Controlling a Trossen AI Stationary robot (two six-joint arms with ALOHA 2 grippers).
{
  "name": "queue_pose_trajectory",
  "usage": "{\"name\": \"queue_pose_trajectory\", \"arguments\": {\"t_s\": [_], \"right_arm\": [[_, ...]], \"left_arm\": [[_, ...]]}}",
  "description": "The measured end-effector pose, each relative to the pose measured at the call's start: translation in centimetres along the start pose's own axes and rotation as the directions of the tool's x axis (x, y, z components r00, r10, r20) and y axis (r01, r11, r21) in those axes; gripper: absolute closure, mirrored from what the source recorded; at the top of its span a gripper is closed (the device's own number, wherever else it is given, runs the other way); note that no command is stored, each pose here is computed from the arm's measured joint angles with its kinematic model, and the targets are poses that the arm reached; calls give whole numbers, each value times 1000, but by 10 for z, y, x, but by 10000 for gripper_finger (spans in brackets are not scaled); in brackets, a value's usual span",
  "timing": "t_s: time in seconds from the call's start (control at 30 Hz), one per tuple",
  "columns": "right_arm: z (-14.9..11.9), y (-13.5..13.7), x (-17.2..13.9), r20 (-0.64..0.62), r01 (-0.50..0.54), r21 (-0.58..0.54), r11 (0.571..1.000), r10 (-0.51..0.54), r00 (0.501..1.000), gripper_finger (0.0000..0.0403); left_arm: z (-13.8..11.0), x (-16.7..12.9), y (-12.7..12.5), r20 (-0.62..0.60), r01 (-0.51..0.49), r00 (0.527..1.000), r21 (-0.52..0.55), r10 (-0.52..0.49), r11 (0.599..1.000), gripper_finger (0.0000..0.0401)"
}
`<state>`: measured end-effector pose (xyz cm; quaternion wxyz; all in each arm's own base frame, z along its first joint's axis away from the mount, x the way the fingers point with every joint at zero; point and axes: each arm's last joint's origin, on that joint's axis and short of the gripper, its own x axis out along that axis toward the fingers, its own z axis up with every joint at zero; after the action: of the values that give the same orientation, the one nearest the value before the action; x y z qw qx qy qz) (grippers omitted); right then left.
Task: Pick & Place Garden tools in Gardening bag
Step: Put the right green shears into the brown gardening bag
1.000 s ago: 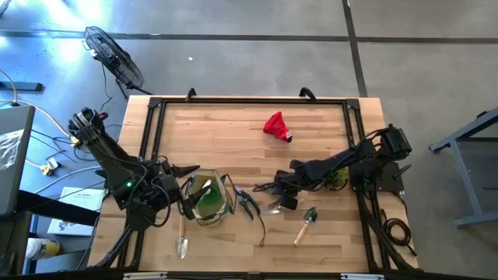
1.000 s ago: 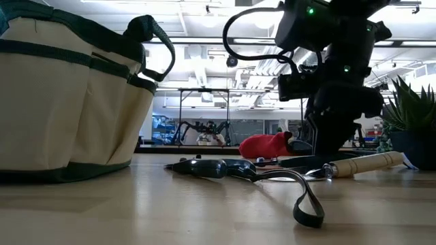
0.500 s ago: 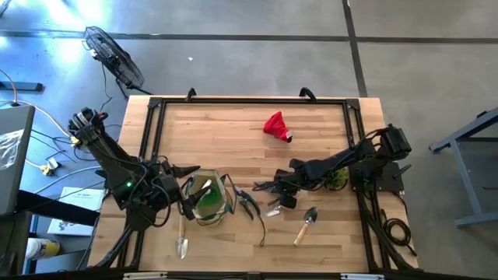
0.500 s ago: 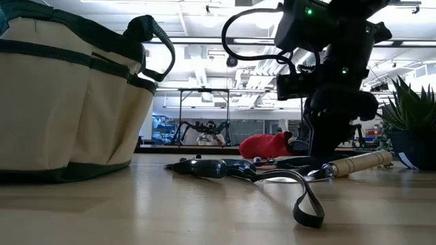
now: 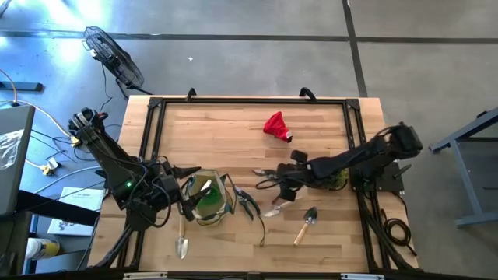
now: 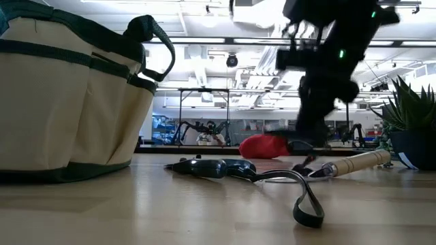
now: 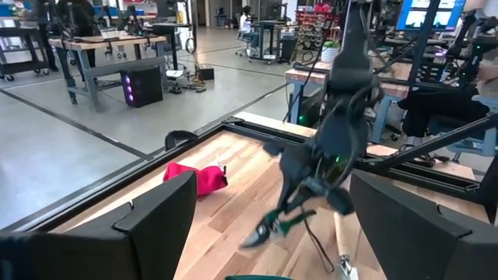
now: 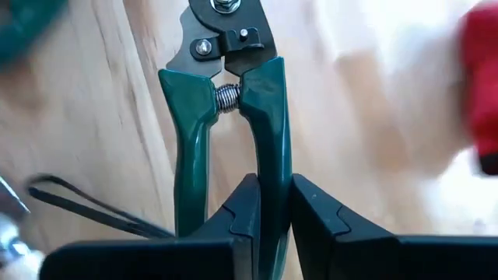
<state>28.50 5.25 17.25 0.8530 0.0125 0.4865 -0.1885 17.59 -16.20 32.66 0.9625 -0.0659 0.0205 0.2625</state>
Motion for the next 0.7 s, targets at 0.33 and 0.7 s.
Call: {"name": "queue_pose_trajectory", "arguments": {"t_s": [0.33, 0.7], "right_arm": [[12, -13, -96, 447, 183, 45, 982, -183, 876, 365], [14, 0, -132, 629, 376, 51, 925, -323, 708, 365]], "left_arm": [[-10, 12, -5, -8, -36, 999, 9, 36, 999, 72], [-28, 67, -3, -118, -73, 990, -1, 73, 997, 72]]}}
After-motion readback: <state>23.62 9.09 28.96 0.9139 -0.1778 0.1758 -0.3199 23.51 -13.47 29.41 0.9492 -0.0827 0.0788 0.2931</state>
